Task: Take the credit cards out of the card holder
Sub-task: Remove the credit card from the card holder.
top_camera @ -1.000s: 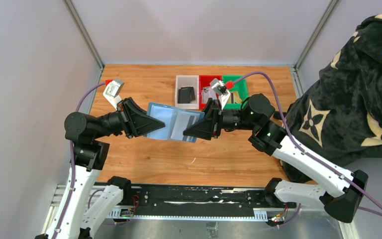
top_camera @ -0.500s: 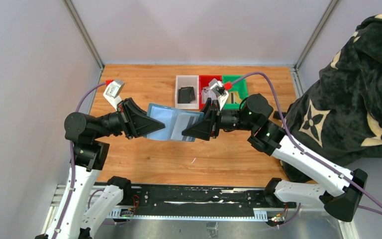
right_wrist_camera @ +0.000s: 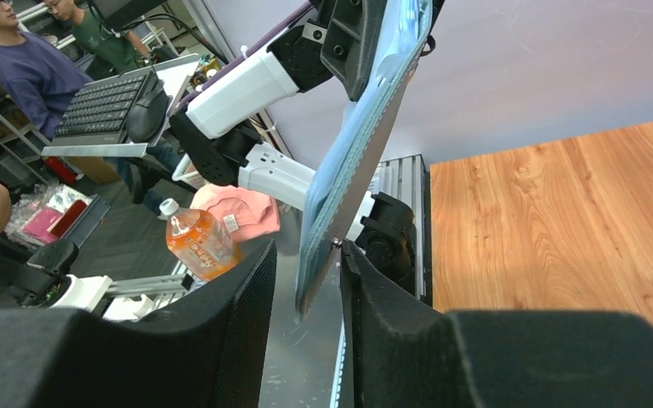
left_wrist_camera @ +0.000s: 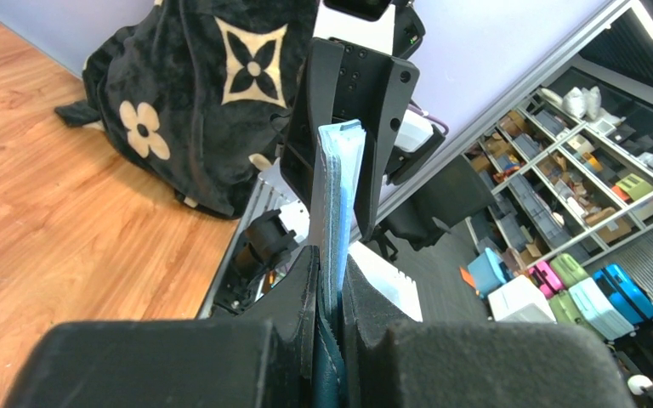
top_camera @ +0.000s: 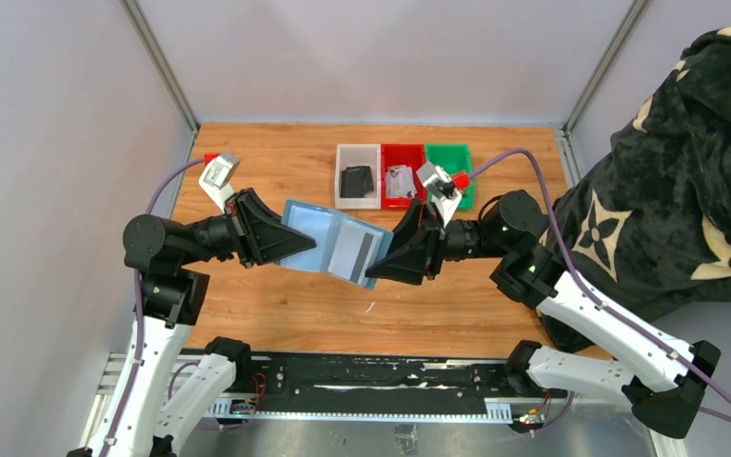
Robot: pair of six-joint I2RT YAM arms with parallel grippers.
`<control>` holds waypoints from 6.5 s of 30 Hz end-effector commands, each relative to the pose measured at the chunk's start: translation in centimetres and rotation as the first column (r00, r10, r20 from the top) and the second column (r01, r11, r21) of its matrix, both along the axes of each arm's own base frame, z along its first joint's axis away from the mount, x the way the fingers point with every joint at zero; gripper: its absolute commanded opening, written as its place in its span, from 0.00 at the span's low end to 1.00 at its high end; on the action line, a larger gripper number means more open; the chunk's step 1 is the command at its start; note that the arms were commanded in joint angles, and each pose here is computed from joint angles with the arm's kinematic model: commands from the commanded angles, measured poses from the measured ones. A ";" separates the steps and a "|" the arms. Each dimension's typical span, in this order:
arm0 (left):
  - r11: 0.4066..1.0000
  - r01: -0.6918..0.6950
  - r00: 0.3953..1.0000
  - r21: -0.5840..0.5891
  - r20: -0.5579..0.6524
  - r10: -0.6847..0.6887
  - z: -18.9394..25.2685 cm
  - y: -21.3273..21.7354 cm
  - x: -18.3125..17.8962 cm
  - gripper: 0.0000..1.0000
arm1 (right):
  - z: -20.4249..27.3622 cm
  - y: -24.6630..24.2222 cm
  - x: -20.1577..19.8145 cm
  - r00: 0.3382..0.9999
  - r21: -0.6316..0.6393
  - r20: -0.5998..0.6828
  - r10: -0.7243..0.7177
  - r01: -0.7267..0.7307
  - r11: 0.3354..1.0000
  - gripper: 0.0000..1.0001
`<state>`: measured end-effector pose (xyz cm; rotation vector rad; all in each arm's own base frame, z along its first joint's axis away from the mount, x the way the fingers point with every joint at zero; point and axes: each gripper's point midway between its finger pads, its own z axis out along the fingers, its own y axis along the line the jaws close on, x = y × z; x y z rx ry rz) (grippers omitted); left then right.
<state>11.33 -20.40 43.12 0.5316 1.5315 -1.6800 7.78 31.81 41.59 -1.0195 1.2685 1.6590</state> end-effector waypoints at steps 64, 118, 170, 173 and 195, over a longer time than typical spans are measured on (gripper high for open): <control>0.998 0.056 0.997 0.005 0.052 -0.056 1.7 0.2 -1.9 0.00 | -0.2 -0.7 -1.1 0.996 0.030 0.092 0.015 -0.018 0.999 0.26; 0.998 0.057 0.997 -0.002 0.057 -0.056 2.3 0.2 -2.1 0.00 | 0.5 0.3 0.6 0.994 0.036 0.099 -0.056 0.053 0.998 0.24; 0.999 0.047 0.996 0.013 0.069 -0.048 1.1 0.1 -1.4 0.00 | 1.5 3.1 1.5 0.992 0.071 -0.018 -0.126 0.127 0.989 0.44; 1.000 0.028 0.996 0.014 0.088 -0.029 0.7 0.1 -1.0 0.07 | 1.3 3.8 1.5 0.988 0.050 -0.023 -0.155 0.156 0.987 0.43; 0.959 -0.217 0.938 0.184 0.313 0.152 -6.2 1.5 0.9 0.94 | -3.7 4.6 6.9 0.714 -0.436 0.377 -0.591 0.699 0.567 0.00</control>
